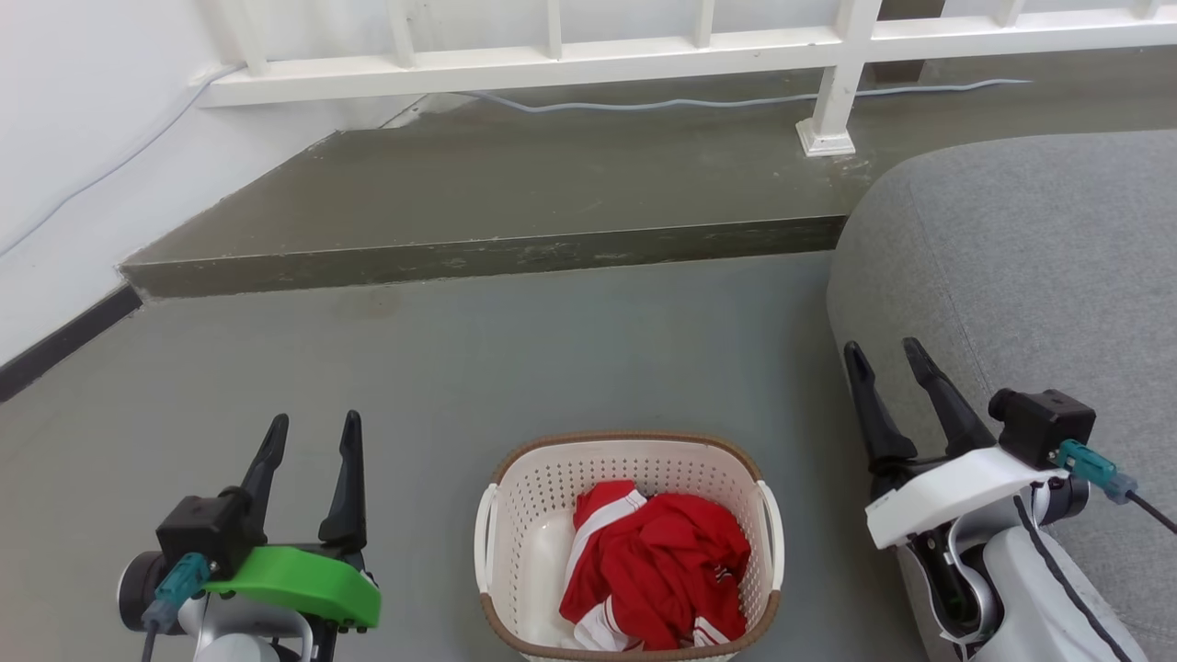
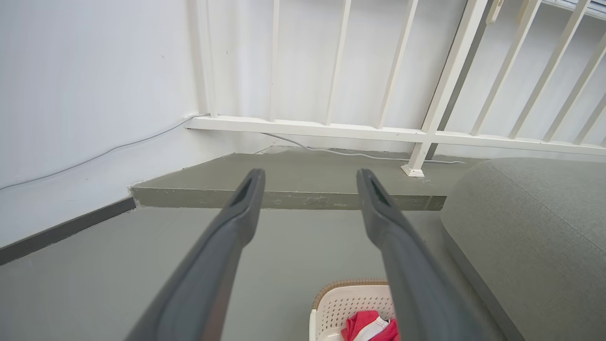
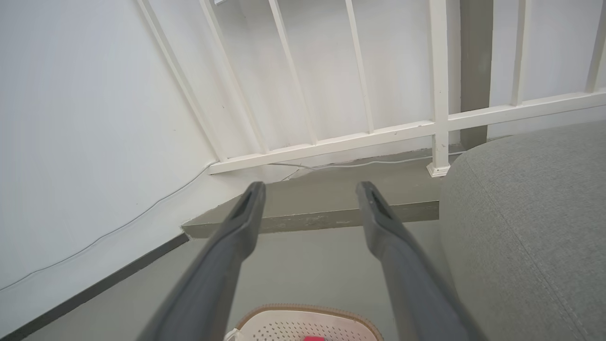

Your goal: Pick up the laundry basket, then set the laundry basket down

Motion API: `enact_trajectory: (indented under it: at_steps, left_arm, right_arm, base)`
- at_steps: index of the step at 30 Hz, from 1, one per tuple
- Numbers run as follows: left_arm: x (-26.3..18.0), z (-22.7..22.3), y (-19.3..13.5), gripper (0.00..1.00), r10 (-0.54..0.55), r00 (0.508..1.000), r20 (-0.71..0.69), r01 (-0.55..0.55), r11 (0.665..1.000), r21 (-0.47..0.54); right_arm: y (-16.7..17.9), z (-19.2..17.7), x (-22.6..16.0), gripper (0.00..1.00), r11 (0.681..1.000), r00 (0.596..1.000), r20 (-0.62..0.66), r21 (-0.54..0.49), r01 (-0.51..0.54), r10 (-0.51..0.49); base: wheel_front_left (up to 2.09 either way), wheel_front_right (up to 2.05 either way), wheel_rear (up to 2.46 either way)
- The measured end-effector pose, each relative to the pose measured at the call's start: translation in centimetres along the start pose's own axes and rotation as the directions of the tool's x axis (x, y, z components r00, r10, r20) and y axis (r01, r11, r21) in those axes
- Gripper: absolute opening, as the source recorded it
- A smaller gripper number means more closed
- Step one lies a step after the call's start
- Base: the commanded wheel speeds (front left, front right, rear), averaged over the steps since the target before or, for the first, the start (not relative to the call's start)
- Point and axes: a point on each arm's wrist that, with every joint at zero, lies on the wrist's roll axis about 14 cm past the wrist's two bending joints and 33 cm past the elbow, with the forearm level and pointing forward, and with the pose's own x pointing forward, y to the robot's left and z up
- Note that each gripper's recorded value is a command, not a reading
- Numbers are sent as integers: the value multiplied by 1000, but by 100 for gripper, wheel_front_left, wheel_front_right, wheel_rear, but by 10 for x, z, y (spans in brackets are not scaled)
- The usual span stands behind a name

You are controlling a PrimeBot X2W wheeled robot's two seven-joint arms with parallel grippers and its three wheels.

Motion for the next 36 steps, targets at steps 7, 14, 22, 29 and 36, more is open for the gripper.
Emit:
enact_trajectory:
  at_steps: [7,14,22,29,36]
  left_arm:
    - [1,0,-1,100,-6,1000,-2,6,1000,24]
    - [1,-1,-1,100,-7,1000,-4,7,1000,22]
    - [7,-13,1,100,-9,999,-37,9,1000,13]
    - [23,-28,1,100,-19,997,-74,19,1000,2]
    - [41,-53,2,100,-29,991,-134,27,1000,-13]
  right_arm:
    - [-1,0,0,100,1000,1000,2,-22,0,0]
    - [-2,0,0,100,999,1000,1,-35,5,-5]
    - [-8,-13,2,100,999,999,-36,-41,18,-19]
    - [-23,-31,10,100,997,995,-85,-48,57,-61]
    - [-42,-59,16,100,993,980,-158,-39,113,-118]
  base:
    - [0,0,0]
    - [0,0,0]
    - [0,0,0]
    - [0,0,0]
    - [0,0,0]
